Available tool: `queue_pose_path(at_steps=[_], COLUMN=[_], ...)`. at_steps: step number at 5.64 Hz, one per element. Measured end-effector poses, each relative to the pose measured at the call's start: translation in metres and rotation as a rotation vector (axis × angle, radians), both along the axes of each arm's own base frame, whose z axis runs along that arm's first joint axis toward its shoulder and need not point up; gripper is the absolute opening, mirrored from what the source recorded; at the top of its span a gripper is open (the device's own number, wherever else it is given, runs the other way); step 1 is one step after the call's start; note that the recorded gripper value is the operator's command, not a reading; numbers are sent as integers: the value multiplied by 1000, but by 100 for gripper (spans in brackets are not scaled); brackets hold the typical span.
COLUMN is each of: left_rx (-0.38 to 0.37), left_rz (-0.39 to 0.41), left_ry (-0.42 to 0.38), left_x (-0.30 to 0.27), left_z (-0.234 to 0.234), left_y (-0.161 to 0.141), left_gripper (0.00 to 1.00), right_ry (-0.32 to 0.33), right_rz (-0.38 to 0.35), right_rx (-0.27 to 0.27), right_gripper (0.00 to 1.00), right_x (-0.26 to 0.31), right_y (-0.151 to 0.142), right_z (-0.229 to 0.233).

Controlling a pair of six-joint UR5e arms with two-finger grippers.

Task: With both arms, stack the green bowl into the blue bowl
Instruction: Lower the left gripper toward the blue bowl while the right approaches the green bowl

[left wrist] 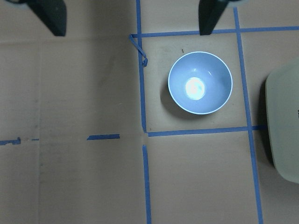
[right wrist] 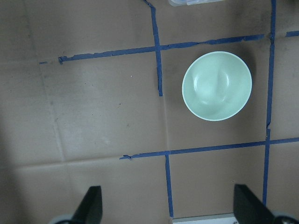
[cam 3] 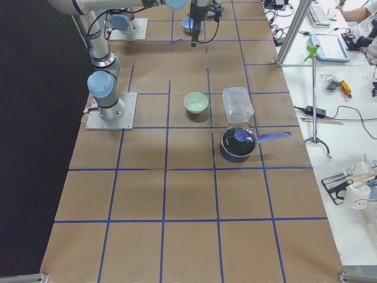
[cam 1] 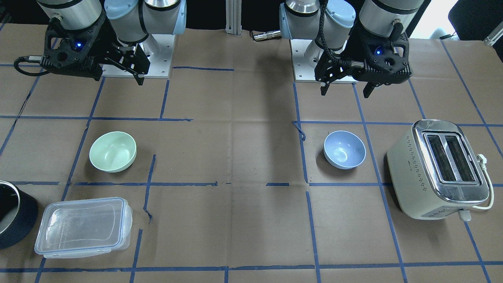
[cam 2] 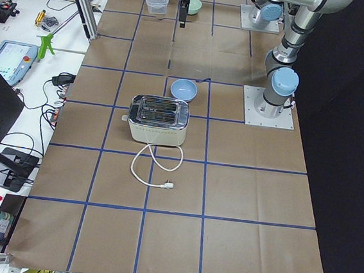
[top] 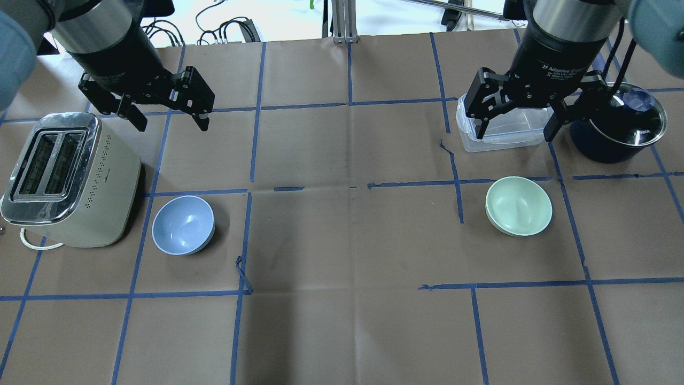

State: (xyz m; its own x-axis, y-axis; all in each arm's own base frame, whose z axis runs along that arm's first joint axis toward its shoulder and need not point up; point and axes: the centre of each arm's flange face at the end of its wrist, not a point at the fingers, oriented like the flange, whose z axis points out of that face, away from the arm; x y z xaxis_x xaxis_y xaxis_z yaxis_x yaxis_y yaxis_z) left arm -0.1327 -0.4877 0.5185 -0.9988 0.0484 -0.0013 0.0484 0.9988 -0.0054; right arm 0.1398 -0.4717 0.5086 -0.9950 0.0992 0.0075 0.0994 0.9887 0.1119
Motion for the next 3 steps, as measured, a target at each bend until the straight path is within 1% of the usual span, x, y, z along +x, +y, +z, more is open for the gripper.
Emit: queue_pose_path(at_steps=[2, 3], left_rx=[-1, 0], left_rz=[-5, 1], left_ry=[1, 4], left_x=[0, 4], left_z=[0, 0], left_y=[-1, -1], left_gripper=[98, 98], right_ry=[1, -2], right_rz=[4, 17], right_rx=[5, 6], right_gripper=[100, 100], right_x=[-1, -12], right_y=[2, -2], right_z=[-2, -4])
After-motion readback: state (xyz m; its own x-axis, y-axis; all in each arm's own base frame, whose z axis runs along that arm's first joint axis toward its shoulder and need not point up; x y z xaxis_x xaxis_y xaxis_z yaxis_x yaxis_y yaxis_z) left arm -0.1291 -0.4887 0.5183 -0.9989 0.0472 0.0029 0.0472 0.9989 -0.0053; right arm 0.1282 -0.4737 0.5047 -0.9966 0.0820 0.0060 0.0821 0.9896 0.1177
